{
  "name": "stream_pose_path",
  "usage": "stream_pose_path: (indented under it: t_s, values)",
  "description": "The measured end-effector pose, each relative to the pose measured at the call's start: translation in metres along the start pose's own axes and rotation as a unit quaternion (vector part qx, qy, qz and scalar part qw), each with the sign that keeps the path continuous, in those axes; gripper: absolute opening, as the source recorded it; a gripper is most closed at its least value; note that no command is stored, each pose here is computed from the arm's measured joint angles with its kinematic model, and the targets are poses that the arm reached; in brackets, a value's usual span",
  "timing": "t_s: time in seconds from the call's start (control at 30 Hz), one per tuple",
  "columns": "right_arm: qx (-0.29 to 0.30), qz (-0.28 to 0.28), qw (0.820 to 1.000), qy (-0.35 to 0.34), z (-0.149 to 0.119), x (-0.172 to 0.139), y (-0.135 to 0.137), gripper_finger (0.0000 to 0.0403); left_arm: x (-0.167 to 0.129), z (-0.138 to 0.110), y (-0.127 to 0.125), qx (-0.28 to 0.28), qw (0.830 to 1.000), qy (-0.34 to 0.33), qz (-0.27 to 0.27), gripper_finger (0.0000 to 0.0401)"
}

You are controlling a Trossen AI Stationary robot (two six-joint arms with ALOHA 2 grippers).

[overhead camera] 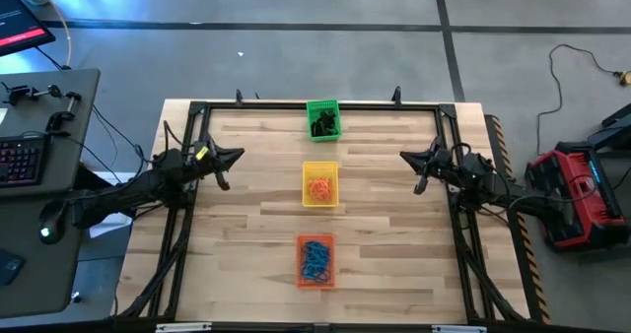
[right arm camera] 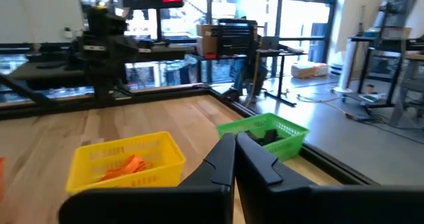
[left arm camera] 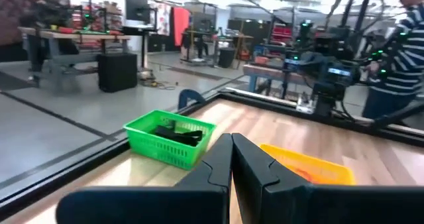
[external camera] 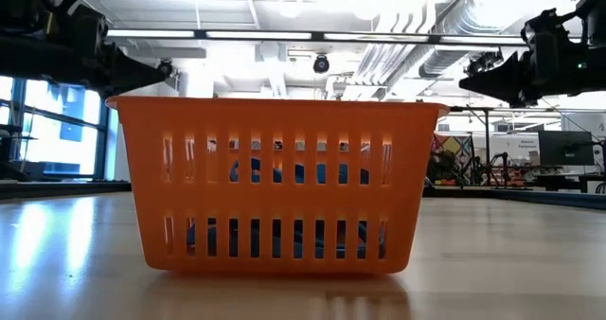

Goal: Sort rubber bands into baskets
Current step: Return to Home Position

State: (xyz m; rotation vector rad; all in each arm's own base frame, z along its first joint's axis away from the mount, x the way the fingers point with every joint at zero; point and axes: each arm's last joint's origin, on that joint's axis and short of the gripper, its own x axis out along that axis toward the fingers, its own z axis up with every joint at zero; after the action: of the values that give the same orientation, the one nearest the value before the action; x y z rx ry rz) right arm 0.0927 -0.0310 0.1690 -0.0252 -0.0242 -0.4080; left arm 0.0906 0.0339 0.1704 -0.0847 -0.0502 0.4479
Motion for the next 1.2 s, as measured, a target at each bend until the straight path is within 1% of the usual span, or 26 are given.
stream_pose_path:
  t_s: [0.2, 0.4, 0.57, 1.2]
  values:
    - [-0.008, -0.035, 0.999, 0.001, -0.0001, 0.0003, -0.0057, 0.0000, 0.0000, -0.0009, -0.0017, -0.019, 0.999, 0.007, -0.030, 0.0000]
    - [-0.024, -0.053, 0.998, 0.002, -0.0001, 0.0004, -0.0091, 0.0000, 0.0006, -0.0022, -0.0022, -0.008, 0.999, 0.014, -0.038, 0.0000]
    - [-0.024, -0.053, 0.998, 0.002, -0.0001, 0.0004, -0.0094, 0.0000, 0.0018, -0.0040, -0.0024, 0.008, 0.999, 0.025, -0.041, 0.0000]
    - [-0.024, -0.051, 0.998, 0.002, -0.0001, 0.0004, -0.0093, 0.0000, 0.0019, -0.0042, -0.0024, 0.009, 0.999, 0.026, -0.041, 0.0000]
